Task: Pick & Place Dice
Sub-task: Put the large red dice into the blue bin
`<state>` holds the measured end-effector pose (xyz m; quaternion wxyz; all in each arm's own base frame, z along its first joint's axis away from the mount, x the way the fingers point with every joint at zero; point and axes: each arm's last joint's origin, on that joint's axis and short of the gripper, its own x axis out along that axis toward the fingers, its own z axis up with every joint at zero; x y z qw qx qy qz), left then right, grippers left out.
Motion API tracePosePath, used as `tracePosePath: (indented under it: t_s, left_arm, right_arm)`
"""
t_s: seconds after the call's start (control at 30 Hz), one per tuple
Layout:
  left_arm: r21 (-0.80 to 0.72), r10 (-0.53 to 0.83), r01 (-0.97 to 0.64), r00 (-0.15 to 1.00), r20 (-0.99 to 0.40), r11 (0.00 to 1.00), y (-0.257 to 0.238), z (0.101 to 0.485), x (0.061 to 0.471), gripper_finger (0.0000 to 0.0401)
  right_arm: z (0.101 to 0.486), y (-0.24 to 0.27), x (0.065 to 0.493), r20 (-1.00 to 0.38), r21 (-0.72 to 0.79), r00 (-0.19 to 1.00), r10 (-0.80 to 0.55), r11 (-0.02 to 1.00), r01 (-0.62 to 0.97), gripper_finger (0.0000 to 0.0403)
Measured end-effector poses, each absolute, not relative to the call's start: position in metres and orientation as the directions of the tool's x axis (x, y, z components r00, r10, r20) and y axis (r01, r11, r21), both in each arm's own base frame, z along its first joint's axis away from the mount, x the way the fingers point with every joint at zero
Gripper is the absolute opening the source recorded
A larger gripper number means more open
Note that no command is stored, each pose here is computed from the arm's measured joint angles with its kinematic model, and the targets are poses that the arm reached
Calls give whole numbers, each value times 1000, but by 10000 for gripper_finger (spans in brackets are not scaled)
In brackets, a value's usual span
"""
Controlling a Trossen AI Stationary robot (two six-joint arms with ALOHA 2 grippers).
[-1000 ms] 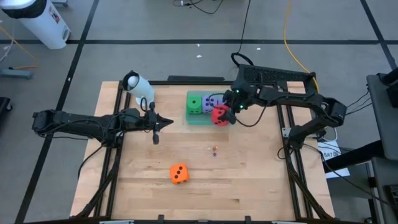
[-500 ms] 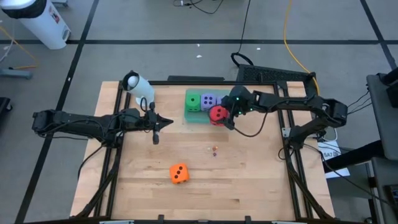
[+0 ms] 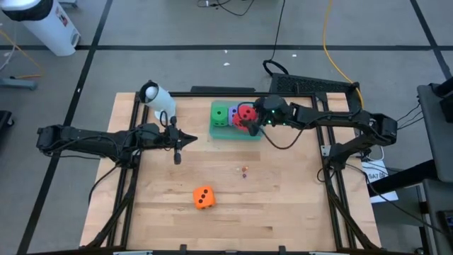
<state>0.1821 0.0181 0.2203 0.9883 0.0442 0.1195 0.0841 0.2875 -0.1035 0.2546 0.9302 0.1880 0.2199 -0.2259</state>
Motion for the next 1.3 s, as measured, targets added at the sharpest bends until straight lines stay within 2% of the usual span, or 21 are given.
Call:
tracePosePath:
  t_s: [0.13, 0.33, 0.73, 1.07, 1.3]
  left_arm:
    - [107, 177, -156, 957, -229, 982, 18, 220, 182, 21]
    - [97, 177, -158, 957, -229, 983, 18, 220, 182, 21]
    - [97, 177, -159, 959, -221, 983, 18, 221, 182, 21]
    - [100, 177, -158, 959, -222, 982, 18, 221, 182, 21]
    - [103, 177, -157, 959, -223, 982, 18, 221, 182, 21]
  right_arm:
    - [256, -95, 291, -477, 190, 758, -444, 790, 583, 358]
    - [255, -90, 294, -481, 181, 764, -429, 804, 566, 358]
    - [230, -86, 323, -492, 95, 838, -237, 942, 322, 357]
    - [215, -99, 342, -543, 48, 816, -198, 963, 266, 357]
    - [223, -101, 351, -498, 61, 856, -141, 979, 196, 357]
